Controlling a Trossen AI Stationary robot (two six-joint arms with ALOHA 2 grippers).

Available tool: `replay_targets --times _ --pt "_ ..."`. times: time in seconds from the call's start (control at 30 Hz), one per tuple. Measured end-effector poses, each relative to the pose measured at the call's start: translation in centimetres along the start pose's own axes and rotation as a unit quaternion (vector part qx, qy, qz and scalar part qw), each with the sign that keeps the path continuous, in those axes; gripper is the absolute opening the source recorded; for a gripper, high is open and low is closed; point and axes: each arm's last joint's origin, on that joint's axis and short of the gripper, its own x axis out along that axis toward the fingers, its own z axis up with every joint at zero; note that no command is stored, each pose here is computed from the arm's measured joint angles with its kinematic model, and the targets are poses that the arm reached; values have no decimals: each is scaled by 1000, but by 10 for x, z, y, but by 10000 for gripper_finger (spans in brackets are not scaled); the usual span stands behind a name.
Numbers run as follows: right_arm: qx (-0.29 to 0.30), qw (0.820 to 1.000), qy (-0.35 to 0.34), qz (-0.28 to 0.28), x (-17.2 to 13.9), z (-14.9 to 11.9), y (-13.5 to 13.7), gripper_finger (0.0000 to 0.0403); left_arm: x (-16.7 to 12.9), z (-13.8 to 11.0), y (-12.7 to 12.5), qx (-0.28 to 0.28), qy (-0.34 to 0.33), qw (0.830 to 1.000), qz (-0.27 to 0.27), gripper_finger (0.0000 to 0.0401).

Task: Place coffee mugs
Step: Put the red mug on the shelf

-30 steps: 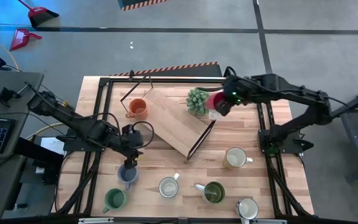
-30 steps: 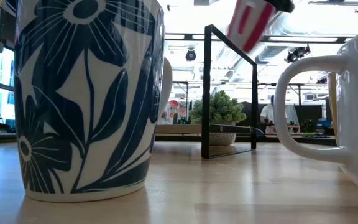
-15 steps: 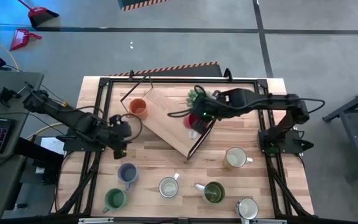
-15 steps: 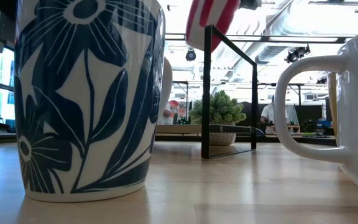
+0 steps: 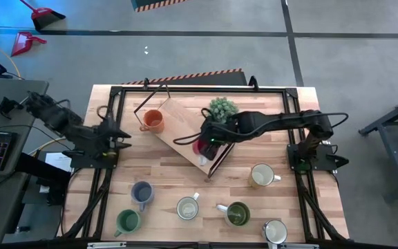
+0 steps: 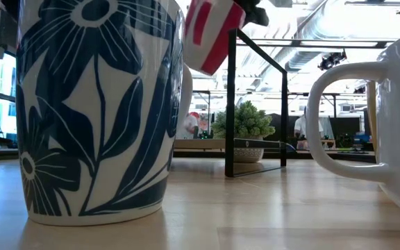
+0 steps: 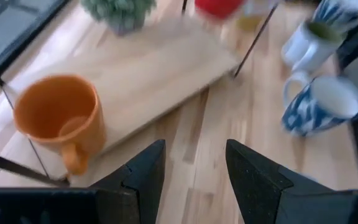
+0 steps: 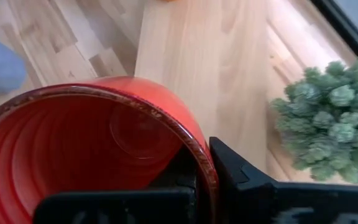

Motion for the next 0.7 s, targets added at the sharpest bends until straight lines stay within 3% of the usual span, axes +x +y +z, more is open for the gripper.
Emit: replay_targets --times 0.37,0.7 --pt "16 999 38 20 33 -1 12 0 -6 -1 6 21 -23 999 7 158" --pt "34 995 86 31 54 0 6 0 -5 -1 6 13 -23 1000 7 158"
